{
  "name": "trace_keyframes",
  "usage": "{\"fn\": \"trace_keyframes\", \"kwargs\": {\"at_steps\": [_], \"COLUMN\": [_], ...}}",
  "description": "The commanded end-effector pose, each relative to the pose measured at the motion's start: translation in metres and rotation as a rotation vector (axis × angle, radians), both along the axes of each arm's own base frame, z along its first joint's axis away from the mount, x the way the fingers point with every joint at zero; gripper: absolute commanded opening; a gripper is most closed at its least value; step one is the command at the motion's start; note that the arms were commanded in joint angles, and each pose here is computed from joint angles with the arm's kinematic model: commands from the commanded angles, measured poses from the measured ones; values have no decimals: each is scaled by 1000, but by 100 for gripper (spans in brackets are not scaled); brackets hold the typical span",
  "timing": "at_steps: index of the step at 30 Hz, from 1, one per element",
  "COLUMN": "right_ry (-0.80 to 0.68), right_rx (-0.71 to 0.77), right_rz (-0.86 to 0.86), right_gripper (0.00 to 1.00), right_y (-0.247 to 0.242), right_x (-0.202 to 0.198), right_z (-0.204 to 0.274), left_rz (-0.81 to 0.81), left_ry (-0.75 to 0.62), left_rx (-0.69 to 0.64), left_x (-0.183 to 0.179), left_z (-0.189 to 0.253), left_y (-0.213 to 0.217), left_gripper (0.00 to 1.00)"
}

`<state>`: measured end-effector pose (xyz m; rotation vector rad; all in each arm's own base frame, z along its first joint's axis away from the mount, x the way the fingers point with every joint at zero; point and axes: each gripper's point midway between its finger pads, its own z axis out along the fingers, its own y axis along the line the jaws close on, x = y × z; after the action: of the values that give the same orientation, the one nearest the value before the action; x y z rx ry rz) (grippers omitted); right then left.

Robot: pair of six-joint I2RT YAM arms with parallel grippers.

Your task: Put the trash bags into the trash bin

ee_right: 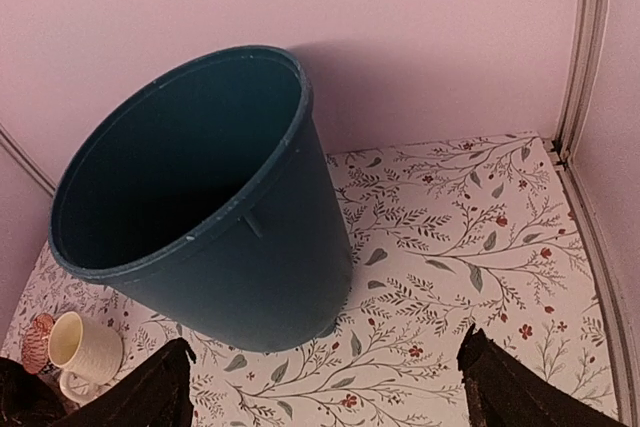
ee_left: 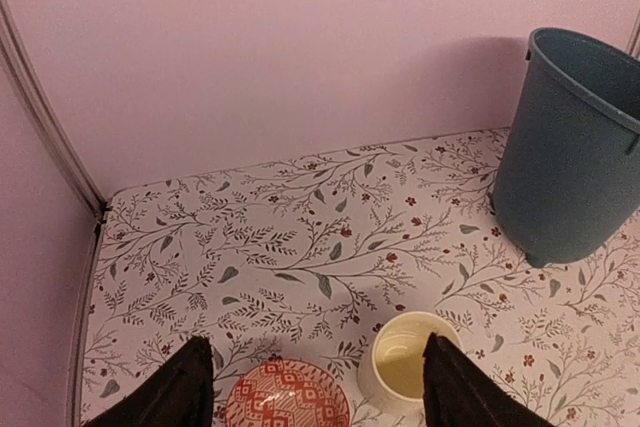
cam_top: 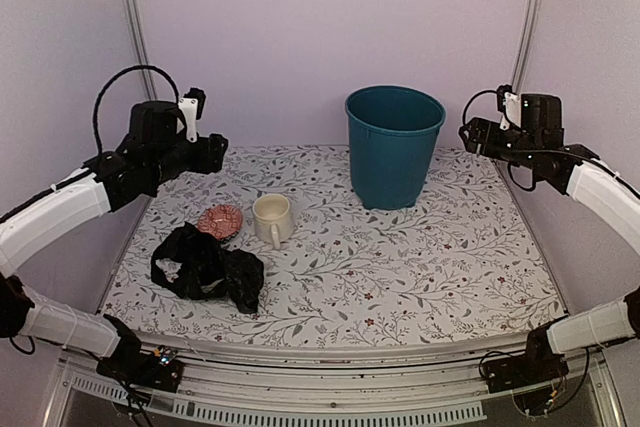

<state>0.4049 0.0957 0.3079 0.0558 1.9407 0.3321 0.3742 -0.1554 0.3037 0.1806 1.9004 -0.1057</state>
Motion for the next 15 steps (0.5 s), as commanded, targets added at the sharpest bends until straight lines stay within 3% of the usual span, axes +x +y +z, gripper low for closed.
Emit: {"fn": "trace_keyframes", "kwargs": {"at_steps": [1, 6, 15], "right_ry": [63, 149, 264], "right_rx": [91, 103, 125], "right_rz": [27, 37, 41], "right_gripper": [94, 97, 90], "right_y": [0, -2, 0], "right_x": [-13, -17, -7], "right_z": [-17, -44, -61], "left_rz": [-47, -122, -356], "left_ry": [57, 129, 268], "left_rx": [-32, -37, -21], "left_x": [-1, -8, -43], "left_z": [-6, -22, -54], "left_y": [-11, -29, -84], "left_gripper": [73, 73, 56]}}
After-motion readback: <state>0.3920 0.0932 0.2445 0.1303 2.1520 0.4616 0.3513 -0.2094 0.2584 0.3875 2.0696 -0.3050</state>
